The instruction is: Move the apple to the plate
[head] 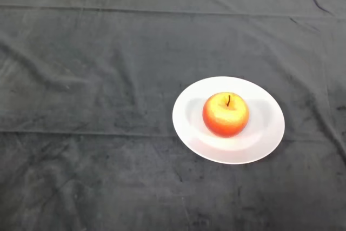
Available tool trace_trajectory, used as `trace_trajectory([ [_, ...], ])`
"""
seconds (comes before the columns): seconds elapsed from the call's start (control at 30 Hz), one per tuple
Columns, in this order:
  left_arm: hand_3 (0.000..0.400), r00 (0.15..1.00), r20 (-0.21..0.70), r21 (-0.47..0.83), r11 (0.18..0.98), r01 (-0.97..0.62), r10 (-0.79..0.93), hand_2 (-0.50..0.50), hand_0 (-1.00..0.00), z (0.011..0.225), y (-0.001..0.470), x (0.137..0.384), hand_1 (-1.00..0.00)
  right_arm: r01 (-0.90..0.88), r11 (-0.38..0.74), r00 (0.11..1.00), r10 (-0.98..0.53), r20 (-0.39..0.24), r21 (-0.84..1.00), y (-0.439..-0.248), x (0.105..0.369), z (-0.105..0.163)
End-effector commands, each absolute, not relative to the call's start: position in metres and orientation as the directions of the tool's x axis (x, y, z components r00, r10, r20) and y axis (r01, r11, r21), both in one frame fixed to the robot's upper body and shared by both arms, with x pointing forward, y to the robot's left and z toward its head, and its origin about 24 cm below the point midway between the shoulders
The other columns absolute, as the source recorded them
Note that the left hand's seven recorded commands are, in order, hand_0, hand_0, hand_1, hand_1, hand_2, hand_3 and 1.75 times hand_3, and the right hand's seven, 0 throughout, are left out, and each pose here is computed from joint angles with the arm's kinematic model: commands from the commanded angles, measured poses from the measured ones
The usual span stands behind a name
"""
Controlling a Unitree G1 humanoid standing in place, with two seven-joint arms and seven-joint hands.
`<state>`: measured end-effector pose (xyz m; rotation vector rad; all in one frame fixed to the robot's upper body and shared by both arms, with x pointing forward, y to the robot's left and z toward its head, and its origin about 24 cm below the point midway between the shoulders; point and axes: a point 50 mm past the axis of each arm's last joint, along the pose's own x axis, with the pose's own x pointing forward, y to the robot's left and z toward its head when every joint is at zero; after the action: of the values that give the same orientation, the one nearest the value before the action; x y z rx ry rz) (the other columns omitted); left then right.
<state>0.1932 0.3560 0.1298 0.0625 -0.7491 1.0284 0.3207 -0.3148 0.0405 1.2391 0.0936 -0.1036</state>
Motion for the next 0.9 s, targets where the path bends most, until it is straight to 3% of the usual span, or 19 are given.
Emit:
trace_trajectory([
  [0.03, 0.000, 0.241, 0.584, -0.327, 0.496, -0.804, 0.775, 0.00, 0.00, 0.1300, 0.3630, 0.1938, 0.00, 0.077, 0.332, 0.996, -0.064, -0.059, 0.940, -0.3257, 0.3256, 0.0600],
  [0.9, 0.000, 0.261, 0.579, -0.316, 0.508, -0.801, 0.772, 0.00, 0.00, 0.1284, 0.3627, 0.1959, 0.00, 0.077, 0.332, 0.996, -0.064, -0.059, 0.940, -0.3257, 0.3256, 0.0599],
])
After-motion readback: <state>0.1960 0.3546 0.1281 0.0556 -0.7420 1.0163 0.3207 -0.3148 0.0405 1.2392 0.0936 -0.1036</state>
